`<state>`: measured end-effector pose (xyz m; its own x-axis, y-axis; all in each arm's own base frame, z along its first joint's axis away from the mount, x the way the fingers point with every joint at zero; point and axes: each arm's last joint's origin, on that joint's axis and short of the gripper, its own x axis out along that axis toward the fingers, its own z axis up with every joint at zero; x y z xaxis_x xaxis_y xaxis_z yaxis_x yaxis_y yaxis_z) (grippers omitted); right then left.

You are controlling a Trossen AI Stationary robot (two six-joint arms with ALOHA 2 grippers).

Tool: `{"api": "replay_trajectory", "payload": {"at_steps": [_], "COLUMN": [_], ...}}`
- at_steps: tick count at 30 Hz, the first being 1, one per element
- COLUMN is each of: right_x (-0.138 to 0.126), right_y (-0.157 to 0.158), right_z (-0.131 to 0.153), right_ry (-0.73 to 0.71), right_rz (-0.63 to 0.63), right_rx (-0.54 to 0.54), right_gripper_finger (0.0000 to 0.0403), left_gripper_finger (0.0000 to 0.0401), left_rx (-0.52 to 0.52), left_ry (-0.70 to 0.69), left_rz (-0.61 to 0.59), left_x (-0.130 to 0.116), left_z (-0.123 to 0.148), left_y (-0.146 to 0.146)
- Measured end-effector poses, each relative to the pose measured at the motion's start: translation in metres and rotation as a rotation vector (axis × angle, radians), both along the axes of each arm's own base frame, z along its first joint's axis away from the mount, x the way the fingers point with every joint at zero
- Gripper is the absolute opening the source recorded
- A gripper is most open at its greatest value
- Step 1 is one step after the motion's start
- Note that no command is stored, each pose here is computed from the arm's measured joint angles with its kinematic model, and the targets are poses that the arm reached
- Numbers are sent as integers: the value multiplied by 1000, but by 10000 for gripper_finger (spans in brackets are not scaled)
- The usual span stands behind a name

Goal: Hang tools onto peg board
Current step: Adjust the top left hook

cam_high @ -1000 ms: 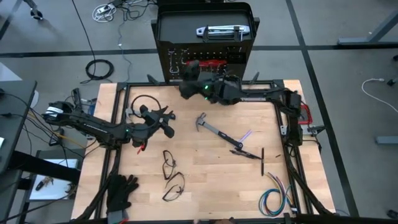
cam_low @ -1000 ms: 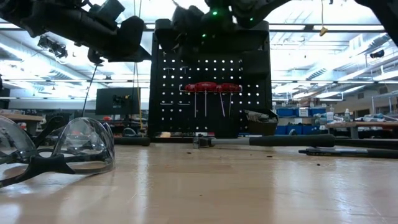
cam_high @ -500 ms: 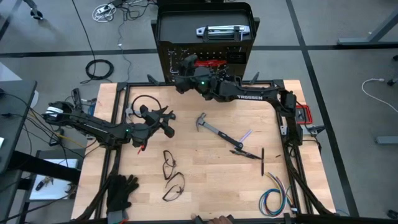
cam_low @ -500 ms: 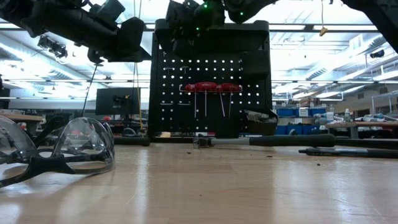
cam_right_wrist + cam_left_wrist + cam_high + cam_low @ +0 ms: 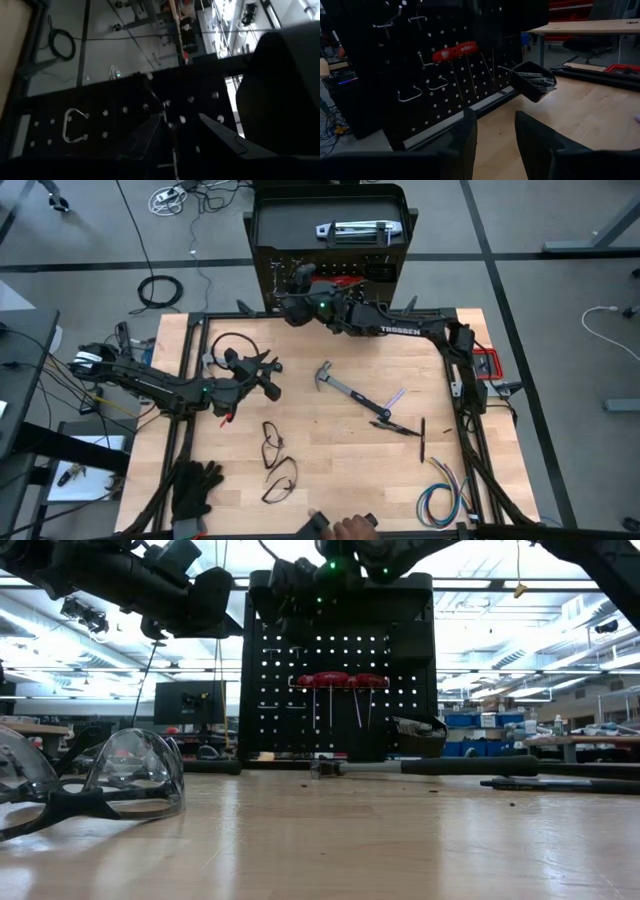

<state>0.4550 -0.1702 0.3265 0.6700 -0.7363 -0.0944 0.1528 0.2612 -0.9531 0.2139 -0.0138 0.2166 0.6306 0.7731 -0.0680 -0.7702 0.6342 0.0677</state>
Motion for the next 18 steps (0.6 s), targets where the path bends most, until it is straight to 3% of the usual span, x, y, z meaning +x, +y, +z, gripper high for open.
{"api": "replay_trajectory", "payload": {"at_steps": [18], "right_x": [-5], "right_y": [-15], "right_z": [-2], "right_ry": [-31], "right_rz": [105], "right_rx": [75], "right_gripper_finger": [85], "left_gripper_finger": [131], "left_rx": [0], "left_ry": [-1], "left_rz": [1], "left_x": [0], "left_z": [0], "left_y": [0]}}
